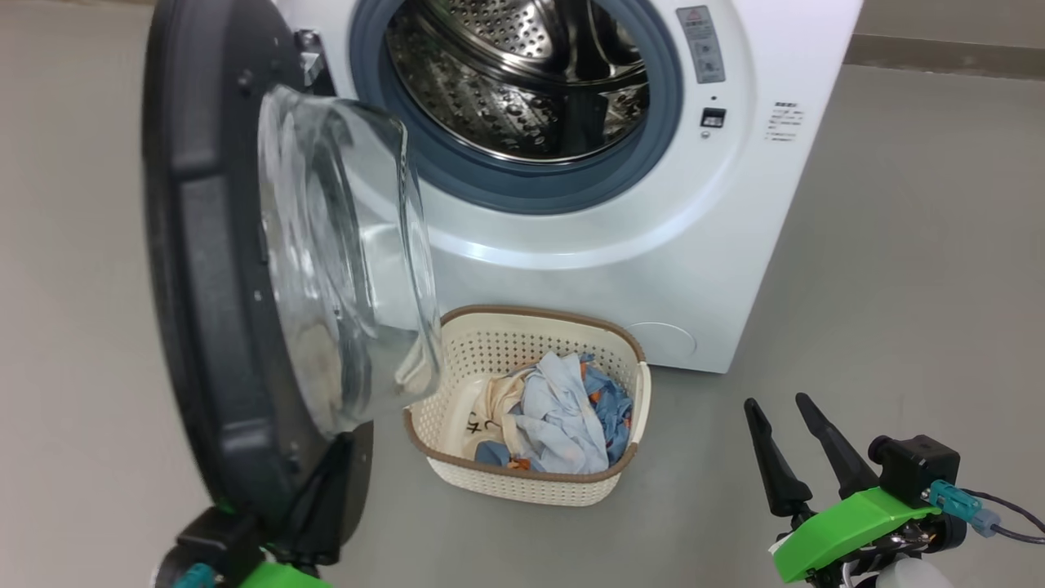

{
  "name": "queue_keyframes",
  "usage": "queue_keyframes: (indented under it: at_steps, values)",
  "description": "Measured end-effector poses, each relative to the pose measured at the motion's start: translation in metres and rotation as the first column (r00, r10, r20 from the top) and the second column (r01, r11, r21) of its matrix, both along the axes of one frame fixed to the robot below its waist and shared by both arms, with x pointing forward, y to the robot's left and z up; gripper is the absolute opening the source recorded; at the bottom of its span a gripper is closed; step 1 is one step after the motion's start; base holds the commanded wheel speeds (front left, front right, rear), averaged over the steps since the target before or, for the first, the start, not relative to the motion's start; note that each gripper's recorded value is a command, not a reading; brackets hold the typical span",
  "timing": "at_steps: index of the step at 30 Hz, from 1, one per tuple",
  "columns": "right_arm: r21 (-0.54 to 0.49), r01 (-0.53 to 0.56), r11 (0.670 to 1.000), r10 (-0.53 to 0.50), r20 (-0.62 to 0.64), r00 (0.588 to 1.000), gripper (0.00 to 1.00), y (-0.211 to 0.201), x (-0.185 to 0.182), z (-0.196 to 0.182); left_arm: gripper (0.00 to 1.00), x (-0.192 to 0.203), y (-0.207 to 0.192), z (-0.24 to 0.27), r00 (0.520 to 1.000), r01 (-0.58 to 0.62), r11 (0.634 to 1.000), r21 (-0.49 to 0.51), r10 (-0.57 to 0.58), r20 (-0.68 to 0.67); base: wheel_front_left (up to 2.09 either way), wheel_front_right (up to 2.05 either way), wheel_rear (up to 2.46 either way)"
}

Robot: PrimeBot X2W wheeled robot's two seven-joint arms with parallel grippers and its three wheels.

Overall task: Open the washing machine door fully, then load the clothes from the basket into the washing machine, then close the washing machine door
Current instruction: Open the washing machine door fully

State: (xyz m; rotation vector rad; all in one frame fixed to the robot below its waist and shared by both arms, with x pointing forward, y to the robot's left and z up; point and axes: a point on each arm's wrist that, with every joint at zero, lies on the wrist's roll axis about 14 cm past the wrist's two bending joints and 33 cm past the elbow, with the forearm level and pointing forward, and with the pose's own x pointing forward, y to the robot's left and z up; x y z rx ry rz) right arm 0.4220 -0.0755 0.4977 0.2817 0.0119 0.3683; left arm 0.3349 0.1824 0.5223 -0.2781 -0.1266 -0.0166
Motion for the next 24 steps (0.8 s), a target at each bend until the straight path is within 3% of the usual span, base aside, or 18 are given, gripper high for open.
queue_keyframes:
  at_steps: [10,24]
  values:
    - [0.011,-0.038,0.999,0.038,-0.015,0.999,1.00,0.018,0.005,-0.005,0.00,-0.012,0.060,-0.009,0.986,-0.157,0.986,0.048,0.159,-0.046,0.00,0.00,0.00]
    - [0.041,-0.059,0.997,0.061,-0.052,0.997,1.00,0.034,0.014,-0.019,0.00,-0.021,0.147,-0.020,0.926,-0.344,0.932,0.110,0.357,-0.121,0.00,0.00,0.00]
